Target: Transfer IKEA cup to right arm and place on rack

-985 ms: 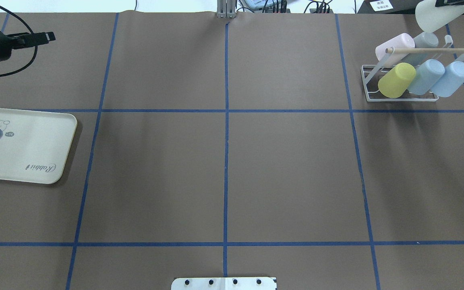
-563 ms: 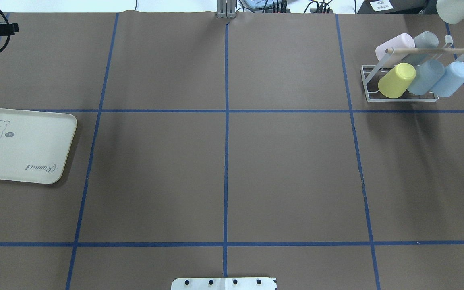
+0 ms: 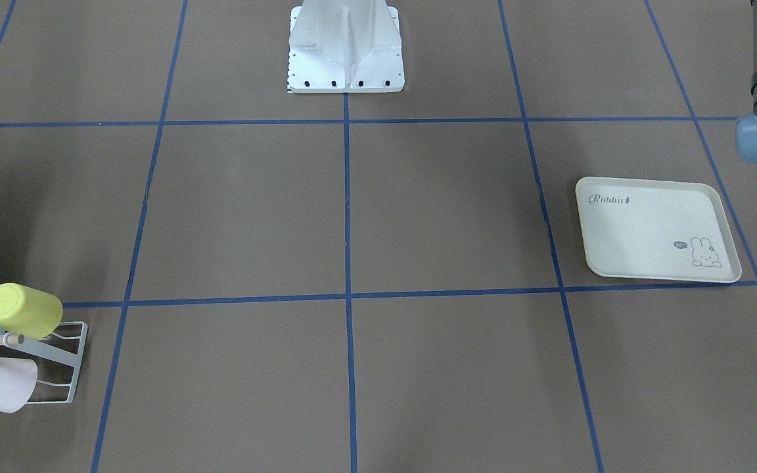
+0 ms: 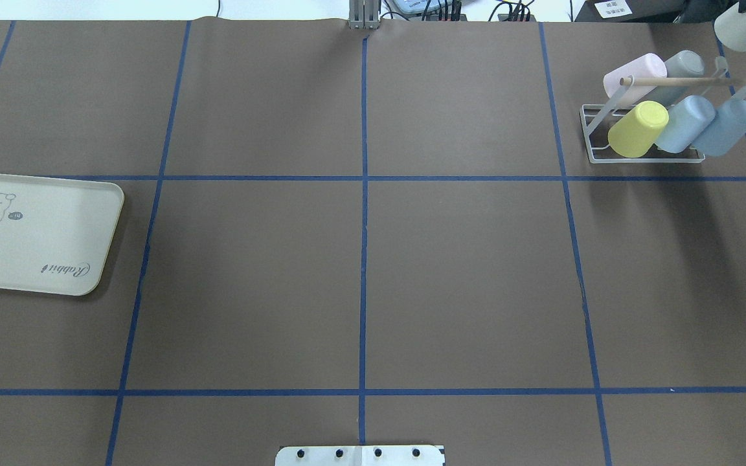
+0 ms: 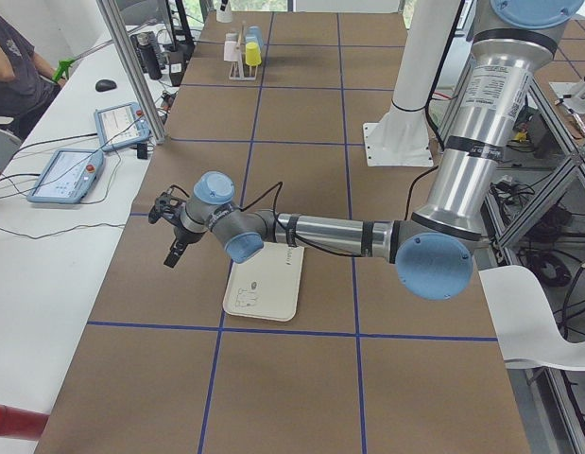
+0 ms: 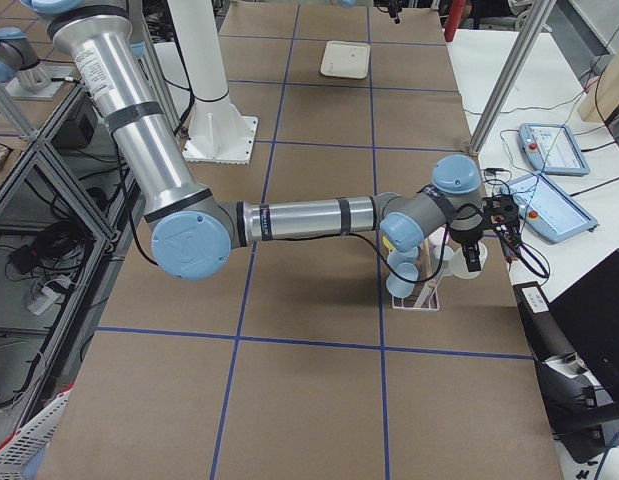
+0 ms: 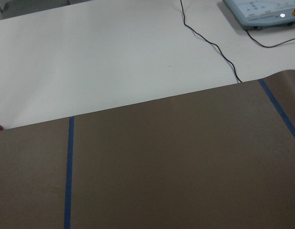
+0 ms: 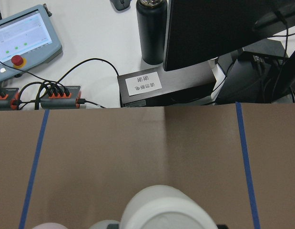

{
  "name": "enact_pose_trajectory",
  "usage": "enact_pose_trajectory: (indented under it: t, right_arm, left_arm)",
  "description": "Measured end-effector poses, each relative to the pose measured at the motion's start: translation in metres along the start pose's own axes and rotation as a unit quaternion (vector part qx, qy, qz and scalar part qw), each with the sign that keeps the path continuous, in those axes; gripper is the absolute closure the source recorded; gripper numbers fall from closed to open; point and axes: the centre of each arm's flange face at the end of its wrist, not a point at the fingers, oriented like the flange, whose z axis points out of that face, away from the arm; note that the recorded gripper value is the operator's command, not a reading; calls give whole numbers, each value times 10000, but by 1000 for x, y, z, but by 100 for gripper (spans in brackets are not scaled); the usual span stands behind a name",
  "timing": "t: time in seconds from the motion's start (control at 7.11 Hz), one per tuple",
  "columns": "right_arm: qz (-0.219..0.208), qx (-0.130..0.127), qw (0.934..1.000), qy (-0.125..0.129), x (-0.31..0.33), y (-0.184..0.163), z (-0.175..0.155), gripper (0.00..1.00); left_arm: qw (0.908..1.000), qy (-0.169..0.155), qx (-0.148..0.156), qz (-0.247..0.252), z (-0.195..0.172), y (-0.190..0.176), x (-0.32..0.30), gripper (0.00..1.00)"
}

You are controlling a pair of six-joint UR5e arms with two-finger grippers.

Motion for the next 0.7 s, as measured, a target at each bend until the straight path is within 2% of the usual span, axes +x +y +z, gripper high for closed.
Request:
enact_pose_trajectory:
  t: [0.28,0.7]
  right_arm:
    - [27,-168,9998,-99,2,3,6,73]
    - [-1,-295,9995,-62,3,9,17,73]
  left_arm:
    - [9999,49,-107,-26,-5,11,-5,0]
    - [9999,74,-100,-51,-8,12,-3,0]
